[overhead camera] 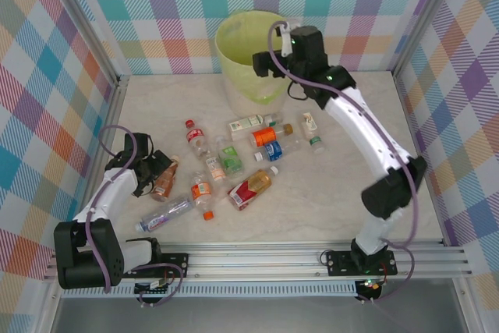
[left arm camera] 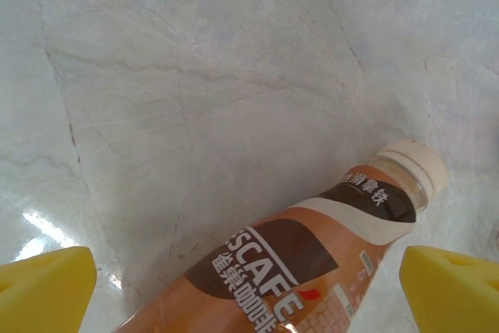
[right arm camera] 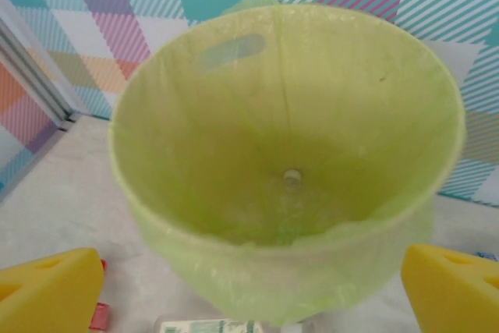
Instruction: Put the plastic bottles in the bin
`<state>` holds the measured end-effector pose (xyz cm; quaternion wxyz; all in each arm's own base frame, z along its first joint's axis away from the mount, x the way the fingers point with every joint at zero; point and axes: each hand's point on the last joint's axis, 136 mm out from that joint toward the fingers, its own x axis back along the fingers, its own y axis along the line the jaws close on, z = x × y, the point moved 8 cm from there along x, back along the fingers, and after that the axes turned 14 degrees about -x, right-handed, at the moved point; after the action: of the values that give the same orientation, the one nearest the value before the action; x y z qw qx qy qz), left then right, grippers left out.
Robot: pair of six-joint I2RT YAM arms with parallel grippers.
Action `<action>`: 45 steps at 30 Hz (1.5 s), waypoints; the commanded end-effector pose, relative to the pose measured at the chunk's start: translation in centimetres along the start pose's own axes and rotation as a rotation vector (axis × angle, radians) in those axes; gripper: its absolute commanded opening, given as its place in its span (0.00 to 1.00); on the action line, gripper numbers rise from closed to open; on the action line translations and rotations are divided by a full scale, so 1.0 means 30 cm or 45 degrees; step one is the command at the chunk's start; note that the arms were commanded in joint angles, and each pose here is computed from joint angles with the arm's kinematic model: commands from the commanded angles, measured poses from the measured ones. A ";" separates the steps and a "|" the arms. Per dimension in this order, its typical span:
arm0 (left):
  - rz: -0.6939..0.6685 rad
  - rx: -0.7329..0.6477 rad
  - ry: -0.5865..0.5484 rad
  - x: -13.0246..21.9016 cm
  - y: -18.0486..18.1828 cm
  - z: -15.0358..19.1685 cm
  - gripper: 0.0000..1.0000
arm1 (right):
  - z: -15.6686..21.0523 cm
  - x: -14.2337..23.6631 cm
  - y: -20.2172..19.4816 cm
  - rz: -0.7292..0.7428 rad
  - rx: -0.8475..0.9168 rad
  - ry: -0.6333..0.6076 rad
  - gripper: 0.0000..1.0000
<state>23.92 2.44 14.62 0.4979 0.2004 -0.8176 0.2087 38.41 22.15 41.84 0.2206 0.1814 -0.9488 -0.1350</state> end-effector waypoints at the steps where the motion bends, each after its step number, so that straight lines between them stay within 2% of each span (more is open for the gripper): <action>1: -0.015 -0.017 0.035 0.001 0.011 0.035 1.00 | -0.002 0.144 0.019 -0.166 -0.083 -0.122 1.00; 6: -0.057 -0.089 0.036 -0.004 -0.015 0.061 1.00 | 0.113 0.310 -0.042 -0.243 -0.194 -0.212 1.00; 12: -0.071 -0.208 0.108 -0.025 -0.055 0.095 1.00 | 0.259 0.429 -0.122 -0.261 -0.325 -0.256 1.00; 16: 0.007 -0.242 0.225 -0.059 -0.090 0.140 1.00 | 0.345 0.454 -0.186 -0.179 -0.371 -0.293 1.00; 21: -0.047 -0.309 0.281 -0.087 -0.100 0.176 1.00 | 0.384 0.448 -0.195 -0.159 -0.348 -0.215 1.00; 23: -0.042 -0.309 0.283 -0.093 -0.100 0.180 0.97 | 0.397 0.429 -0.197 -0.151 -0.342 -0.185 1.00; 29: -0.003 -0.303 0.241 -0.107 -0.110 0.177 0.92 | 0.414 0.379 -0.178 -0.198 -0.331 -0.107 1.00; 35: -0.020 -0.323 0.218 -0.113 -0.125 0.150 0.74 | 0.424 0.364 -0.178 -0.198 -0.339 -0.078 1.00; 40: 0.002 -0.306 0.098 -0.072 -0.136 0.108 0.65 | 0.443 0.368 -0.199 -0.154 -0.371 -0.096 1.00; 45: 0.136 -0.270 -0.044 -0.025 -0.160 0.077 0.58 | 0.455 0.368 -0.230 -0.087 -0.451 -0.166 1.00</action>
<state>24.39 -2.47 12.16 0.5366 0.1206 -0.8243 0.1340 24.76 14.44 31.19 0.2144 0.1810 -0.9156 -0.2880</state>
